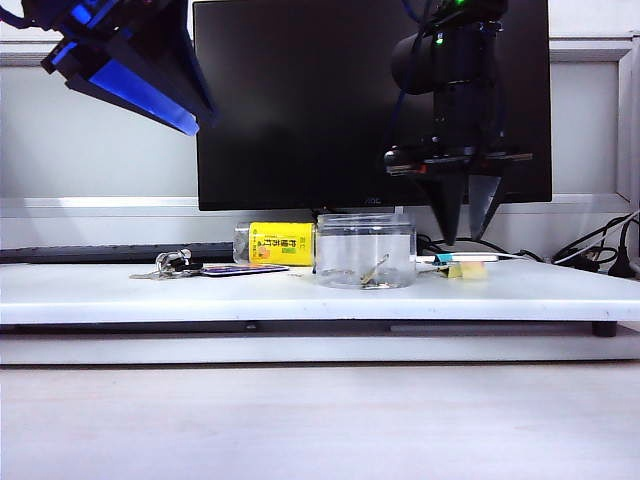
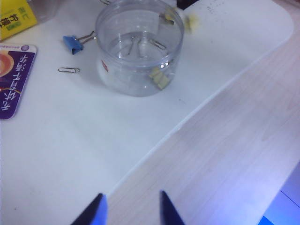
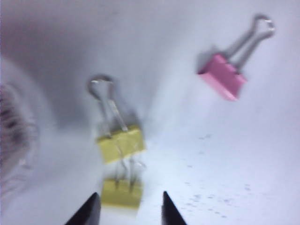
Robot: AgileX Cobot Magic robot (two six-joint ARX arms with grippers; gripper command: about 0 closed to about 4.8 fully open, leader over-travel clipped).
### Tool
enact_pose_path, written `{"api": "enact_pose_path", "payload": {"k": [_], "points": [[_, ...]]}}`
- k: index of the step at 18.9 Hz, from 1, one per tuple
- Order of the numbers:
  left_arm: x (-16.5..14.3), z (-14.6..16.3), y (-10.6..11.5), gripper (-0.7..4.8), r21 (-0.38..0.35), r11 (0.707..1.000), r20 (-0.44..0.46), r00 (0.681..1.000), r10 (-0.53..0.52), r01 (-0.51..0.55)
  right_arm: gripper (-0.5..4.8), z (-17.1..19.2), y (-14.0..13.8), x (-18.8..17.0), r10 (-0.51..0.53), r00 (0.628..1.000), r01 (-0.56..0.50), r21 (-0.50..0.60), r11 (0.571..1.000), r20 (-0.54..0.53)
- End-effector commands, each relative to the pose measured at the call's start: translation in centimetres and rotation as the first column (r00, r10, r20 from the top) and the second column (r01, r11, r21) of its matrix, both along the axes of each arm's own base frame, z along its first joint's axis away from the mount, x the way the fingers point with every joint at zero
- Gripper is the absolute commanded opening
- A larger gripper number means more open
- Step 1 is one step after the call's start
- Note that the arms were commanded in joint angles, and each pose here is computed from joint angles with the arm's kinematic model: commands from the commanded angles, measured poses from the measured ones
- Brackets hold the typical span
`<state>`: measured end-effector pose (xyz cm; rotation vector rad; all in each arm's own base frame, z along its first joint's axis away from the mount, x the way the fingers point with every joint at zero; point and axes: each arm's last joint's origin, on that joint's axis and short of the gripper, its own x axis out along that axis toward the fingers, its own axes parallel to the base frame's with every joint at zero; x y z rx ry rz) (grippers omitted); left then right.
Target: Take the clips out of the round transparent plastic box and place them on the table.
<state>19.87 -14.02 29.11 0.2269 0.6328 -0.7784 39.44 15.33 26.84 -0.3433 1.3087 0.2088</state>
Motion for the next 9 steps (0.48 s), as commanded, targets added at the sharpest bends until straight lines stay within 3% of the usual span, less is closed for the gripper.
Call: {"api": "enact_pose_path", "payload": {"k": [1,5,9], "points": [[0.0,0.3,-0.2,1.56,-0.034,0.999,0.013,1.000,-0.023,0.023,1.81,0.4,-0.7,0.2,-0.018,1.000,0.018,-0.001,1.000,0.017],[0.0,0.5,-0.3,1.56,-0.065,0.997,0.016,0.999,-0.052,0.053,1.80,0.9,-0.8,-0.1,-0.013,1.000,0.013,0.019,1.000,0.010],[0.3,0.9,-0.5,1.56,-0.094,0.994,0.064,0.997,-0.050,0.056,1.80,2.5,-0.6,-1.0,0.013,1.000,-0.015,0.109,0.994,0.015]]}}
